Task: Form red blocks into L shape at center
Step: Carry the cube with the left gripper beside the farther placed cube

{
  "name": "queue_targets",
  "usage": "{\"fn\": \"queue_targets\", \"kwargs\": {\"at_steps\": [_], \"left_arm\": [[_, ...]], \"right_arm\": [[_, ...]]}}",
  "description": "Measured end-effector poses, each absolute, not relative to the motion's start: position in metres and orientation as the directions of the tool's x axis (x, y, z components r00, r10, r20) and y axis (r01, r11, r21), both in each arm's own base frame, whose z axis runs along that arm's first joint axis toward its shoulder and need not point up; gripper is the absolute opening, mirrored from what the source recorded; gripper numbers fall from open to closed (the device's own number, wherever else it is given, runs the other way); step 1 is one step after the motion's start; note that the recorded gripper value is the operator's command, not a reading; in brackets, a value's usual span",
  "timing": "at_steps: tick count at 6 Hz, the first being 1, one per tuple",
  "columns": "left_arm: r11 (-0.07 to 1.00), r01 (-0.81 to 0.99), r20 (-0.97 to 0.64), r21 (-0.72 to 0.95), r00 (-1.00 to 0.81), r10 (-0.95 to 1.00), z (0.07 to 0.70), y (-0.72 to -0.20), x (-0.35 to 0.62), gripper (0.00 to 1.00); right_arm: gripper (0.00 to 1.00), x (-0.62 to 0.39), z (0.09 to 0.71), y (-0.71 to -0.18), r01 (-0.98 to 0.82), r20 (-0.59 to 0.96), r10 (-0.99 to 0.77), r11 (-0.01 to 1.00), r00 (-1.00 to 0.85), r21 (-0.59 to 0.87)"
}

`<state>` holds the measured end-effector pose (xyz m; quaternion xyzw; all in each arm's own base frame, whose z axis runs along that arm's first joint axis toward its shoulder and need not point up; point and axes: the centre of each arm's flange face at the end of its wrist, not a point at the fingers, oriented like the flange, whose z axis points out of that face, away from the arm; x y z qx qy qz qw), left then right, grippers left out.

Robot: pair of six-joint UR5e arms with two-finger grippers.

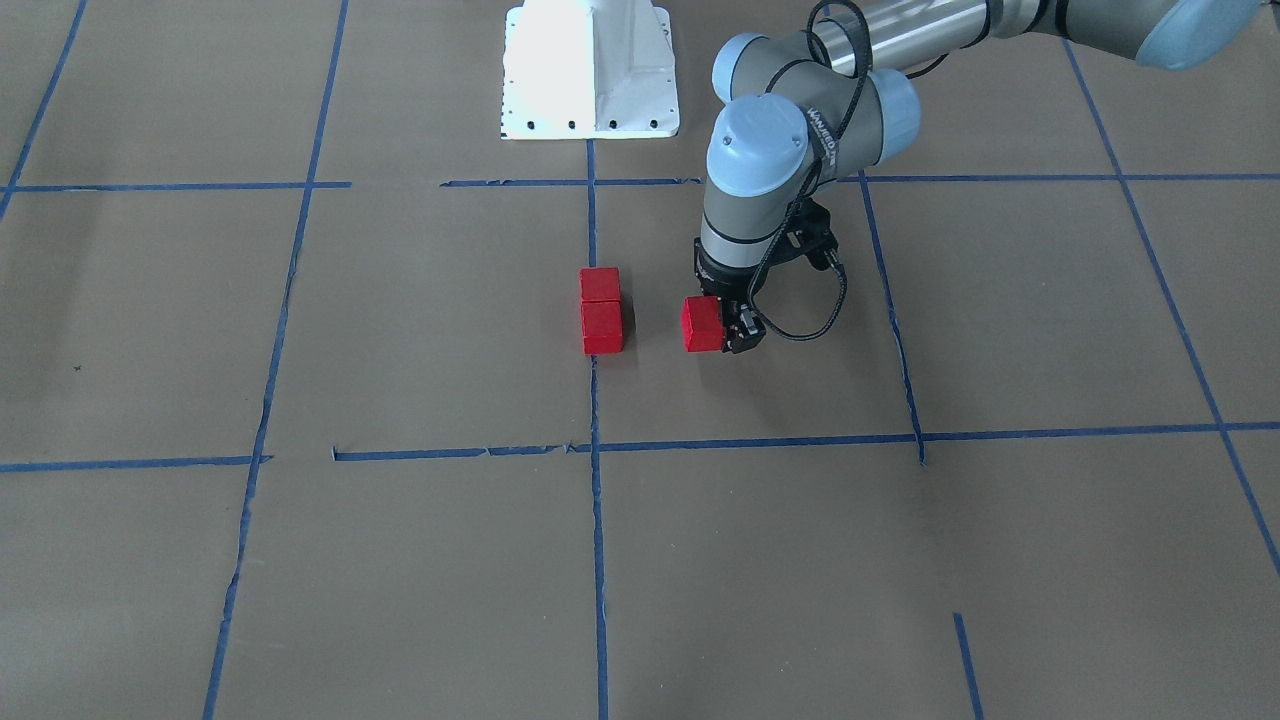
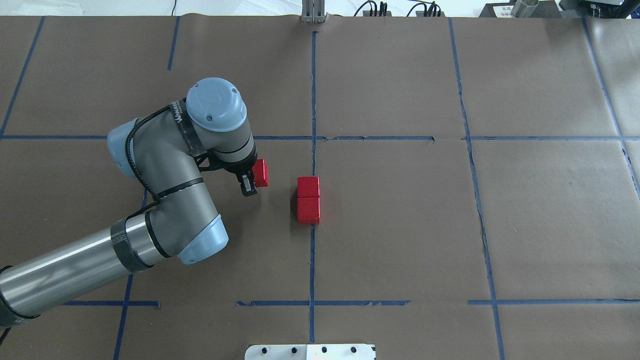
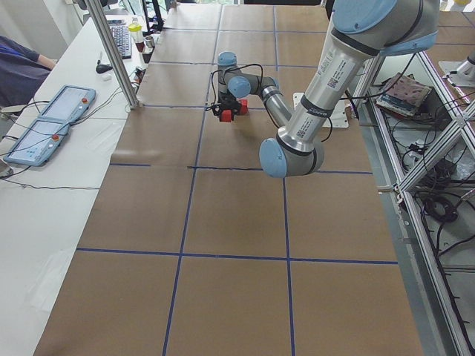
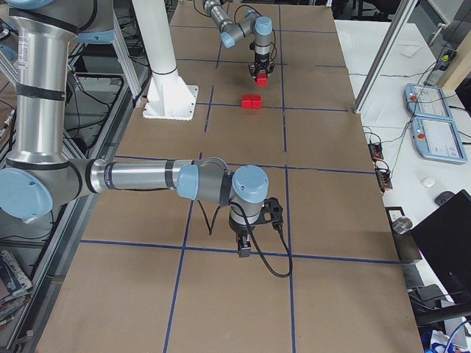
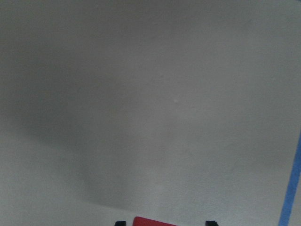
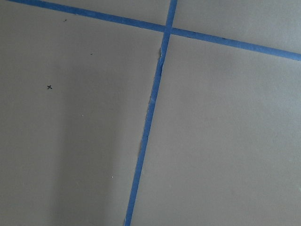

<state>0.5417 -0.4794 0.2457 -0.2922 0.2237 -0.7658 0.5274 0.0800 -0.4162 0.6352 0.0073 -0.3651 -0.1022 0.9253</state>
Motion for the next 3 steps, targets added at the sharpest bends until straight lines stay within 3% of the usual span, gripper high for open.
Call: {"fn": "queue_targets", "kwargs": {"at_steps": [3], "left_arm": [[-0.418,0.654,0.262,-0.631,-0.327,-0.908,0.230,-0.478,0.581,0.15]], "right_arm": [[1.00,0.080,0.636,-0.416,0.185,0.673,-0.195,0.979,0.713,0.088]]}}
